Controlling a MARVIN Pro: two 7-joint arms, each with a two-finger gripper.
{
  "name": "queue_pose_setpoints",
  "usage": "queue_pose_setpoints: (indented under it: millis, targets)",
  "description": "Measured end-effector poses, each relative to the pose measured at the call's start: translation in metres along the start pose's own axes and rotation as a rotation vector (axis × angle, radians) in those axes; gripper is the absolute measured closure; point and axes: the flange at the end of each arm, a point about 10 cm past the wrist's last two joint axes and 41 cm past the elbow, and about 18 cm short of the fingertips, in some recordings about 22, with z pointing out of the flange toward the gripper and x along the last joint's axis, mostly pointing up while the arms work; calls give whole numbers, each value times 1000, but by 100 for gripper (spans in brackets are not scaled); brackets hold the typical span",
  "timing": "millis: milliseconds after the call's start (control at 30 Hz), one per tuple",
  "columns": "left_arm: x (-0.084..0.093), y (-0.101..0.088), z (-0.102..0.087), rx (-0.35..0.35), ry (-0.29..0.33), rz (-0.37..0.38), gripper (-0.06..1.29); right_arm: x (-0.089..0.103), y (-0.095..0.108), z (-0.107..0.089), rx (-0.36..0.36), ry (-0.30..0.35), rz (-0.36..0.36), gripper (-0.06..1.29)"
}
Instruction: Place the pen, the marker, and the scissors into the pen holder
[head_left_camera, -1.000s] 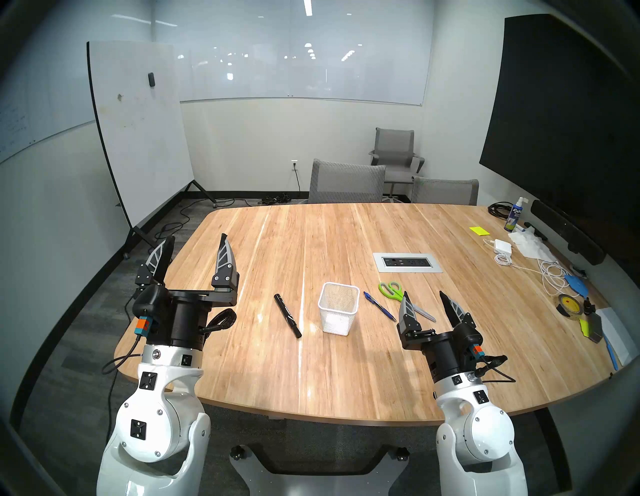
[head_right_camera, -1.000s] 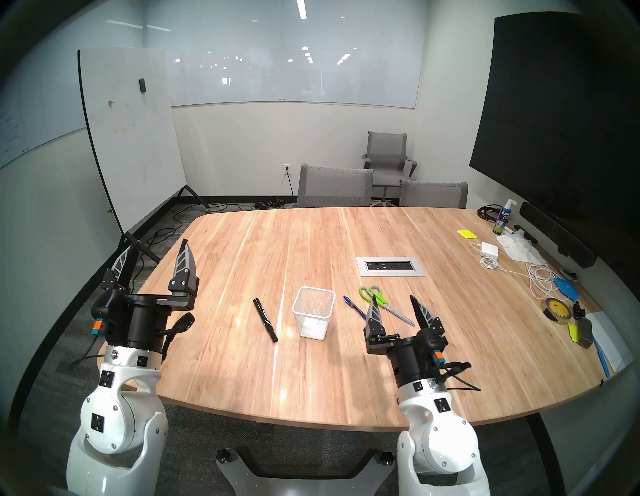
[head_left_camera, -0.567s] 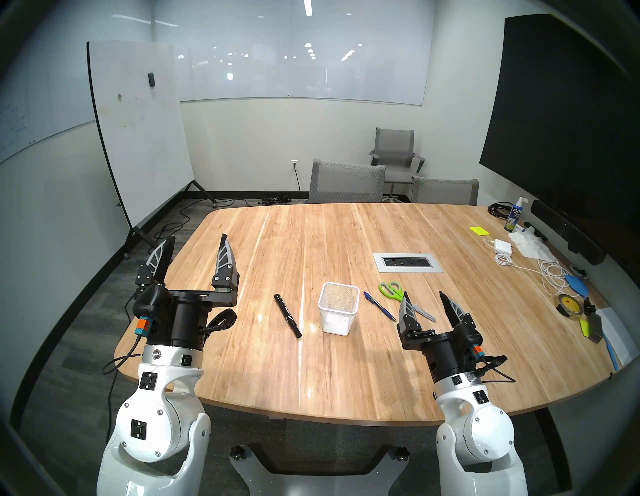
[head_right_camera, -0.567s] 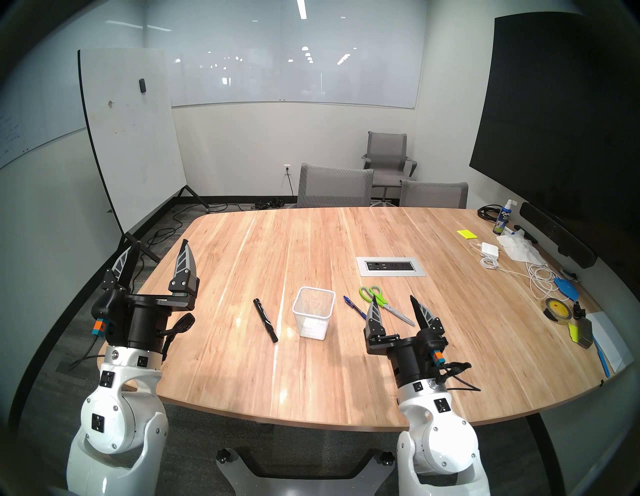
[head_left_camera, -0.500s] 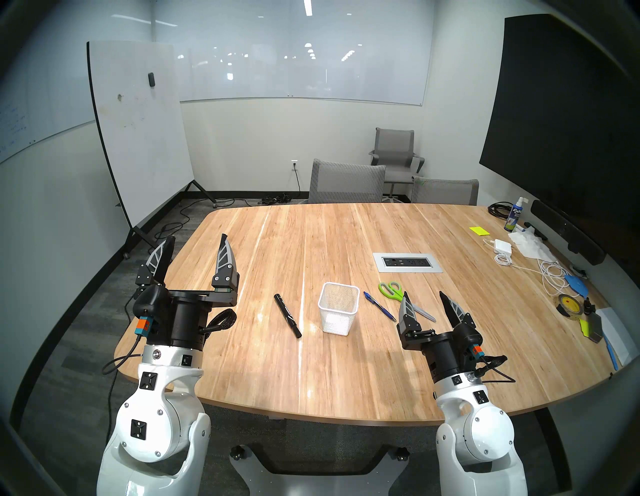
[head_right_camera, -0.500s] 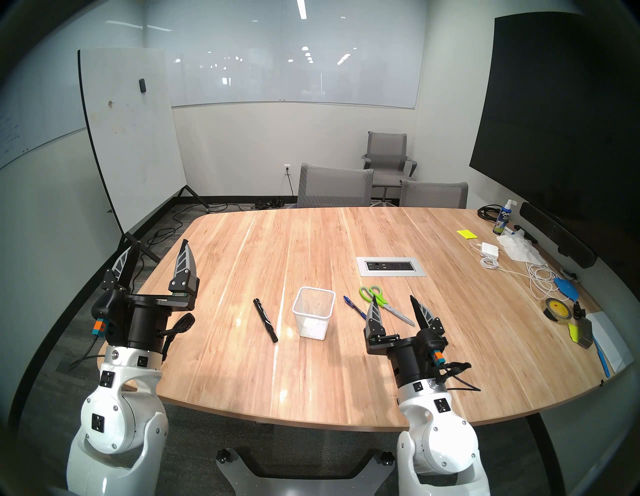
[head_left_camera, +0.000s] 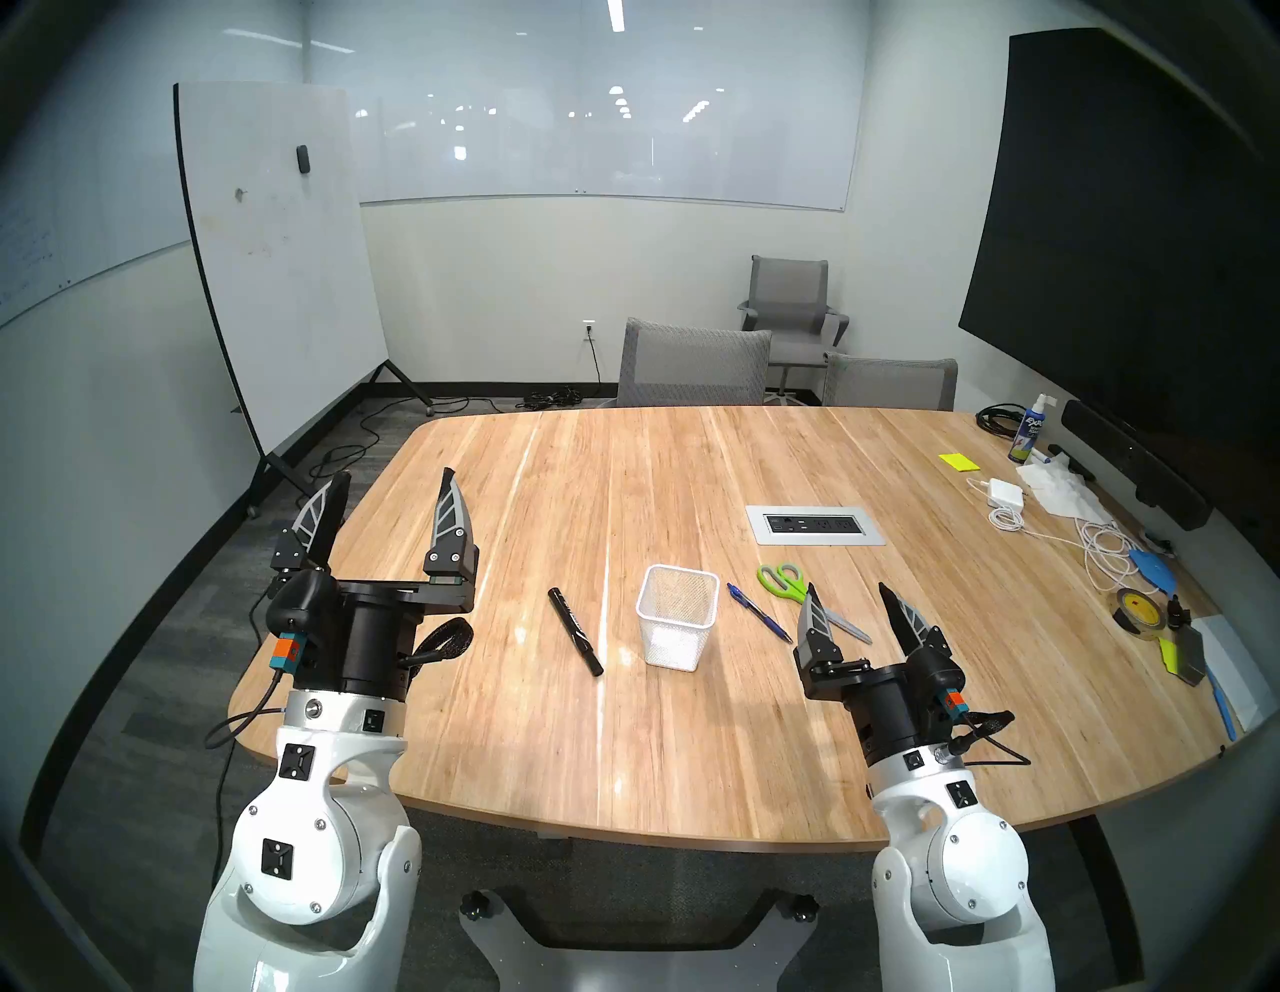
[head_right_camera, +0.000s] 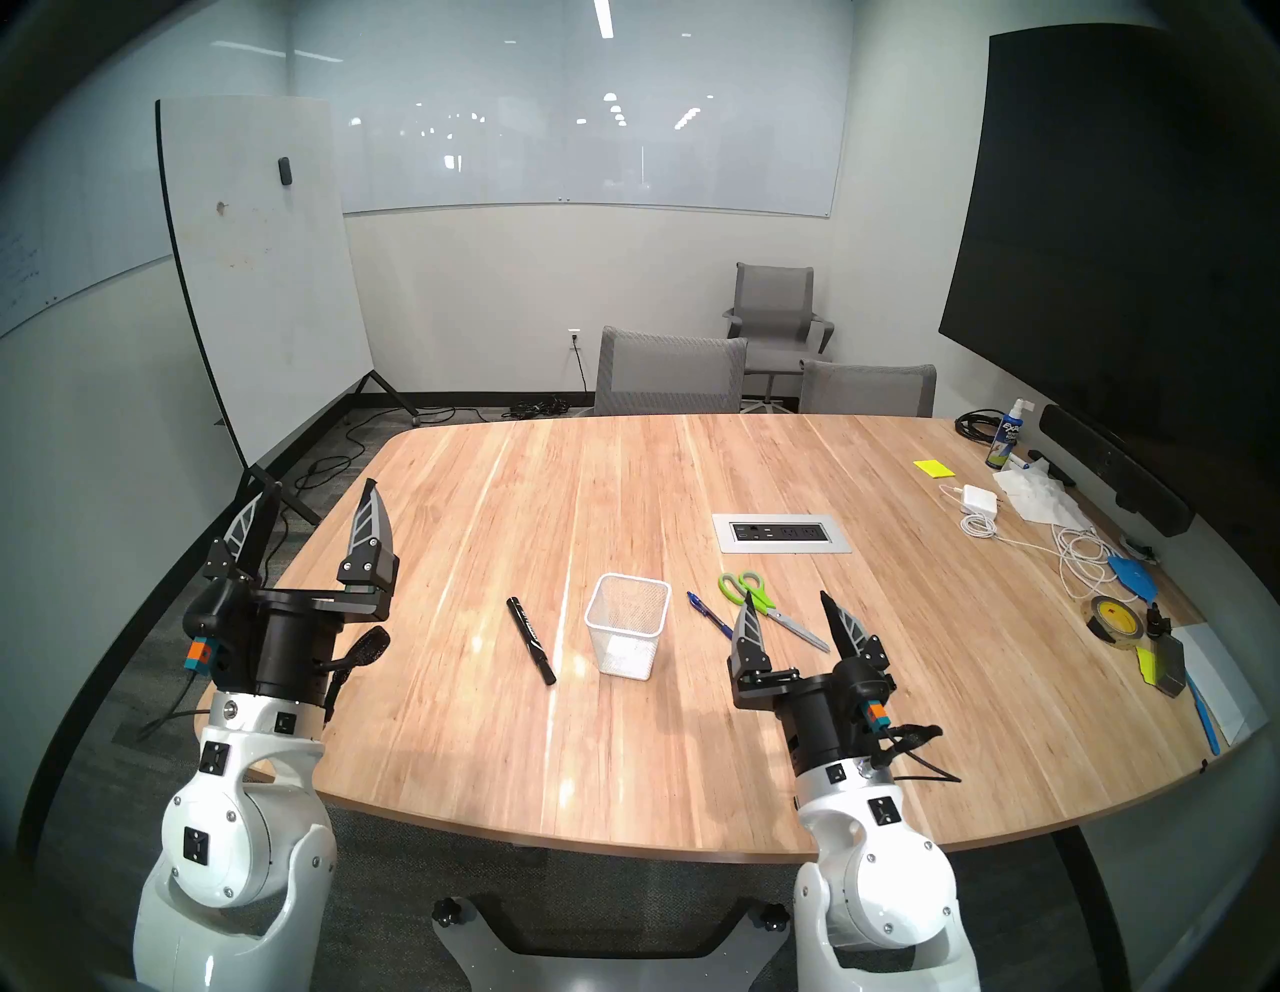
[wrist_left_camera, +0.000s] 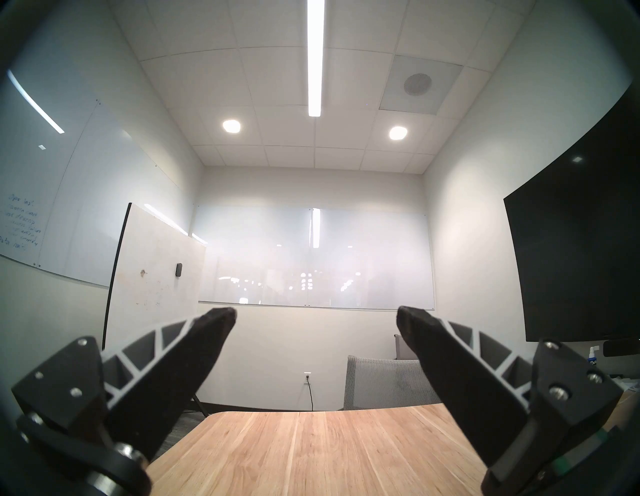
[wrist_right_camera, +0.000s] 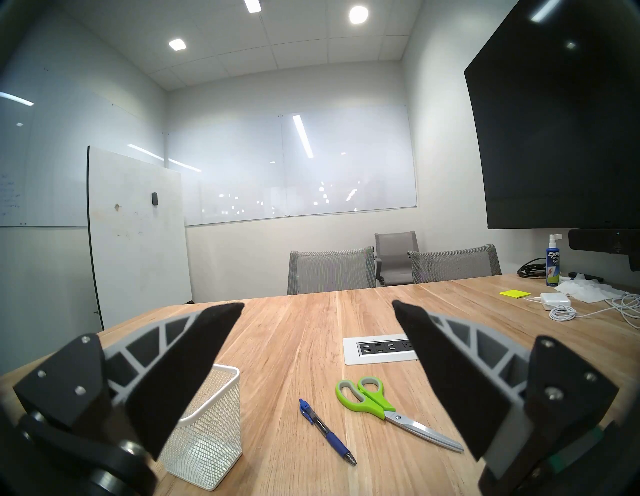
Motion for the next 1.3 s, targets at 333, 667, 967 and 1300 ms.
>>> queue_pose_setpoints:
  millis: [333,667,967,1300]
  targets:
    - [-2,0,0,-1,13,-7,-4,0,0,0,0,0,0,-2]
    - [-5,-1,0,-3,35,-20,-4,0,0,0,0,0,0,-2]
    - [-4,-2,0,-11,-32,-31,-4,0,0,0,0,0,0,-2]
    - [-2,-5,0,-28,-96,-41,-4,0,0,0,-1,0,0,-2]
